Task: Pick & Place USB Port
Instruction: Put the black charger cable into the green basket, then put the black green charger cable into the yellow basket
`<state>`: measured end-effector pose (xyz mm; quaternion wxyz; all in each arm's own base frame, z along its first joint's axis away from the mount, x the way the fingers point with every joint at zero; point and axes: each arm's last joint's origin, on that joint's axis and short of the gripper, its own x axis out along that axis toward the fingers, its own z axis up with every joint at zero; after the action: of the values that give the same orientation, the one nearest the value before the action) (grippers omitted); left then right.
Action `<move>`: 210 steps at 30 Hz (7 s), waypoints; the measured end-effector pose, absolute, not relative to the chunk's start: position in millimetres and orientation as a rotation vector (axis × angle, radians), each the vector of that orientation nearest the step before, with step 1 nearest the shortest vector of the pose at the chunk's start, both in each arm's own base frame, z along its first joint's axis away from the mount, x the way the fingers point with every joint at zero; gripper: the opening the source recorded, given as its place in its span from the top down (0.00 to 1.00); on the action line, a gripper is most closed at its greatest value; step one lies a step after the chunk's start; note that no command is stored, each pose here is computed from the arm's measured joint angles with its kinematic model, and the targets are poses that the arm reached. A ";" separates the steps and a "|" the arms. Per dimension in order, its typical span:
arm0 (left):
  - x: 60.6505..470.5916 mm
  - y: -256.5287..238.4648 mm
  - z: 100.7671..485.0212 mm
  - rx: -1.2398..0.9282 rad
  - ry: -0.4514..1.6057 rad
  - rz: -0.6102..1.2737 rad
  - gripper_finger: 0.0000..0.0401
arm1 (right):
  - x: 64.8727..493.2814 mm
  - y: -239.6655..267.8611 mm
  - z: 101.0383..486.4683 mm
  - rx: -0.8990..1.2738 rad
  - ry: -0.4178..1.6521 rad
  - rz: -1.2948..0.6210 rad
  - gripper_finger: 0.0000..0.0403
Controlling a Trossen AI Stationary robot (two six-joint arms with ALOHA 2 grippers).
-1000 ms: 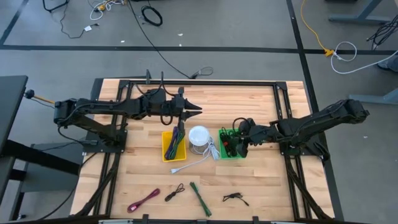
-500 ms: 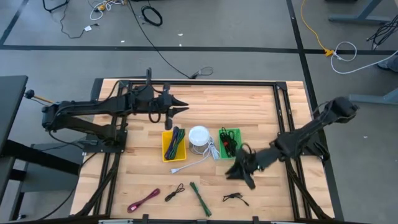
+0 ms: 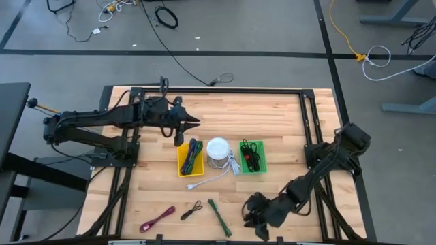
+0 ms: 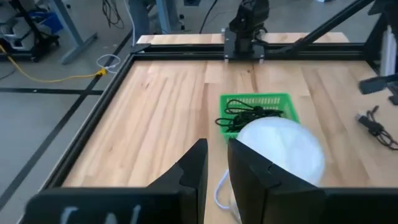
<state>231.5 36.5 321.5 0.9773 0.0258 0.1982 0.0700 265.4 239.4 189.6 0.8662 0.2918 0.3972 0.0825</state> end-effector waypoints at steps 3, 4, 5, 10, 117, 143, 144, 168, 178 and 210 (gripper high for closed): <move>232.4 32.2 322.3 0.041 0.388 0.126 0.83 | 267.6 240.8 192.1 0.568 0.885 0.119 0.72; 232.6 30.7 322.2 0.038 0.390 0.120 0.83 | 267.5 240.5 192.9 0.562 0.891 0.109 0.72; 232.7 29.3 322.2 0.038 0.390 0.114 0.83 | 267.5 240.6 193.3 0.572 0.896 0.103 0.72; 233.6 21.4 322.2 0.039 0.389 0.082 0.83 | 258.9 239.4 187.0 0.564 0.987 0.047 0.72; 233.2 9.9 319.3 0.033 0.420 0.053 0.83 | 271.0 238.8 125.8 0.559 1.180 0.020 0.75; 232.5 9.8 317.7 0.033 0.439 0.052 0.83 | 273.4 149.3 225.1 0.359 0.883 -0.200 1.00; 232.4 9.8 317.7 0.034 0.439 0.052 0.83 | 272.7 143.3 229.5 0.349 0.852 -0.245 1.00; 230.2 9.7 312.9 0.045 0.493 0.048 0.83 | 280.4 47.9 197.9 0.447 0.814 -0.789 1.00; 230.2 10.1 313.0 0.069 0.493 0.052 0.83 | 275.5 41.2 180.8 0.448 0.855 -0.754 0.88; 227.9 14.4 310.0 0.105 0.536 0.182 0.83 | 299.2 136.9 204.9 0.586 0.676 -0.058 0.61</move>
<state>227.9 14.4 310.0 0.9588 0.0517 0.2644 0.0898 299.2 136.9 204.9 0.9013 0.2831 0.3266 -0.0278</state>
